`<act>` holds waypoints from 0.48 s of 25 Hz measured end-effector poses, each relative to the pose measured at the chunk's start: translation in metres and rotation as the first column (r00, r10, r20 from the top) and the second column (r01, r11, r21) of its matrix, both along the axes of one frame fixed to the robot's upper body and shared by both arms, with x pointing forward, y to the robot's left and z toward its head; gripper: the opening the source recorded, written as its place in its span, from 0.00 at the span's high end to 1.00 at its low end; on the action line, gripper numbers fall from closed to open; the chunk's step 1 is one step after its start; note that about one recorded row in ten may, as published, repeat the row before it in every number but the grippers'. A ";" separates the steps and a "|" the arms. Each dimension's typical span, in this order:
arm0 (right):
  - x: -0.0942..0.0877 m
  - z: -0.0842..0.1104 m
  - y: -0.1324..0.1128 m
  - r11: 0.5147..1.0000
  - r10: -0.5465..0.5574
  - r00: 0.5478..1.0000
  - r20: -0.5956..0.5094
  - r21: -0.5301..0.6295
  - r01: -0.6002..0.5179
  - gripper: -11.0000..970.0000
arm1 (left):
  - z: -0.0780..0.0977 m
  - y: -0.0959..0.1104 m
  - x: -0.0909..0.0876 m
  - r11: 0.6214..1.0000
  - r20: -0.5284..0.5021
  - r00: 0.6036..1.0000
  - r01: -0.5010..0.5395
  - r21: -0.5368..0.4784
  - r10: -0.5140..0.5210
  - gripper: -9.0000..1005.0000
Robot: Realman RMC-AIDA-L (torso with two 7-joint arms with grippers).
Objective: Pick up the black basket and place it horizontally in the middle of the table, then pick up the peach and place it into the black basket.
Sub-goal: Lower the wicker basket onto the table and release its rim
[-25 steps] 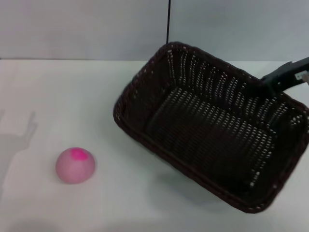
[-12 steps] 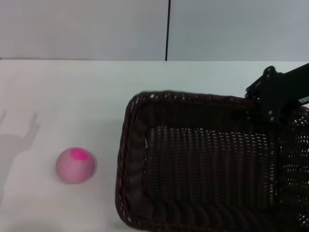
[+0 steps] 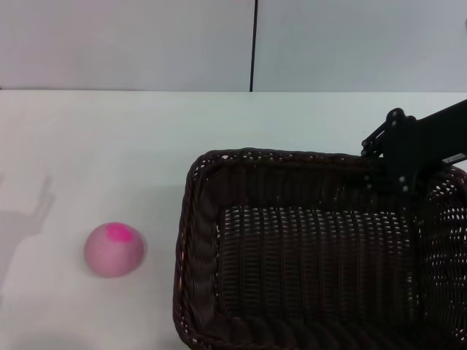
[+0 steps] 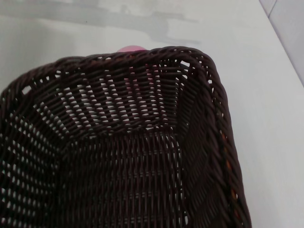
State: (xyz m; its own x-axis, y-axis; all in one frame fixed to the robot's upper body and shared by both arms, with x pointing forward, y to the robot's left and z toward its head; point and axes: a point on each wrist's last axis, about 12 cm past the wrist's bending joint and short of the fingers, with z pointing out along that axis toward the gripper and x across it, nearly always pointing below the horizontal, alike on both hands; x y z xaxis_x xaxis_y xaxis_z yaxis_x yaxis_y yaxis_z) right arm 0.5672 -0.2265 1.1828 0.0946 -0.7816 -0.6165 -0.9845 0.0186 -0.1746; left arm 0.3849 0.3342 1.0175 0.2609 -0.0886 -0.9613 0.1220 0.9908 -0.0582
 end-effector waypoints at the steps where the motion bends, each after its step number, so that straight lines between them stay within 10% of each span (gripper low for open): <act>1: 0.000 0.000 0.000 1.000 0.000 1.000 0.000 0.000 0.000 0.82 | 0.000 0.000 0.000 1.000 0.000 1.000 0.000 0.000 0.000 0.20; 12: 0.005 -0.009 0.001 1.000 -0.005 0.999 0.044 0.017 0.004 0.78 | 0.001 0.002 -0.002 1.000 0.010 1.000 -0.004 0.004 0.004 0.21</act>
State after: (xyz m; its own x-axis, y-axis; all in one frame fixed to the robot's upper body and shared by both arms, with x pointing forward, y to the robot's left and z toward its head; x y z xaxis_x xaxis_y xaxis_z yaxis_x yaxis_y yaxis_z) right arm 0.5720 -0.2255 1.1742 0.1184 -0.7716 -0.6250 -0.9758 0.0261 -0.2171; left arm 0.3832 0.3358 1.0186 0.2708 -0.0835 -0.9590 0.1184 0.9916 -0.0529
